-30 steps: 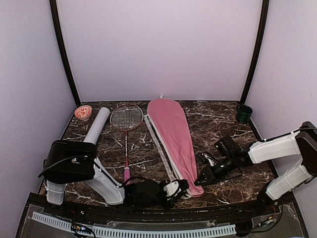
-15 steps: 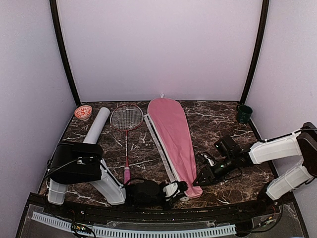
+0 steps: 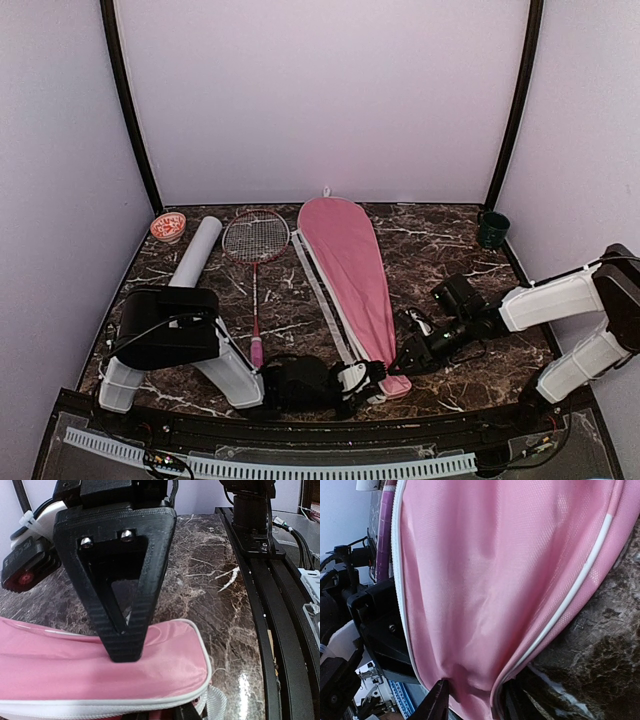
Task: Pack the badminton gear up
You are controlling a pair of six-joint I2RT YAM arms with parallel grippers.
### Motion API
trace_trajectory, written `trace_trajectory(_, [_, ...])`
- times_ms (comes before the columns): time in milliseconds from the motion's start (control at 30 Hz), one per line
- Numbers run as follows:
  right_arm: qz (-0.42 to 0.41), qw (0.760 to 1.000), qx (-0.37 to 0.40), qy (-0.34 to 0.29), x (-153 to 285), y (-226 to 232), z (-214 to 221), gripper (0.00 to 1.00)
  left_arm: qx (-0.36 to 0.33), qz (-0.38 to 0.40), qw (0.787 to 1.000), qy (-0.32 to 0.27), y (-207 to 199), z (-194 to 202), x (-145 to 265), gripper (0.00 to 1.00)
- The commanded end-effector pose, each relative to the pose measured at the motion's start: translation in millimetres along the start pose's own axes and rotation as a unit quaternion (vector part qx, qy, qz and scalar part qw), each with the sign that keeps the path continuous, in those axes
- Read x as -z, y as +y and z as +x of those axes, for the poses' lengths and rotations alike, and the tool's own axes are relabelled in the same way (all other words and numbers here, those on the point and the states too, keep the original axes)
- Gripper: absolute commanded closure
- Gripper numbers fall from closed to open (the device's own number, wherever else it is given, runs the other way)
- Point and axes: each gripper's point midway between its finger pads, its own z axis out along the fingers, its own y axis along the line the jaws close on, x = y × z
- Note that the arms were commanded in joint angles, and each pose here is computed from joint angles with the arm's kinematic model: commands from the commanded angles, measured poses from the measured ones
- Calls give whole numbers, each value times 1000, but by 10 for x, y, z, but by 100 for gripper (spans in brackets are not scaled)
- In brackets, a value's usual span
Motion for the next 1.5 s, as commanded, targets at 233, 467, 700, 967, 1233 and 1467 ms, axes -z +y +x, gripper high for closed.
trace_trajectory(233, [12,1000,9,-2,104,86,-8,50,29,-33,999,30,223,-65,269,59])
trace_trajectory(467, [96,992,15,-76,456,24,-408,45,62,-69,991,99,206,-50,643,52])
trace_trajectory(700, [144,978,70,-136,737,281,-904,46,196,-144,962,127,572,-96,1100,38])
trace_trajectory(967, [216,953,151,-148,590,619,-1401,50,374,-252,875,178,1455,-74,1636,41])
trace_trajectory(1233, [344,901,225,-135,90,789,-1951,55,463,-357,798,147,2029,41,2256,38])
trace_trajectory(1467, [410,870,245,-120,-238,751,-2189,57,478,-380,778,149,2081,139,2361,38])
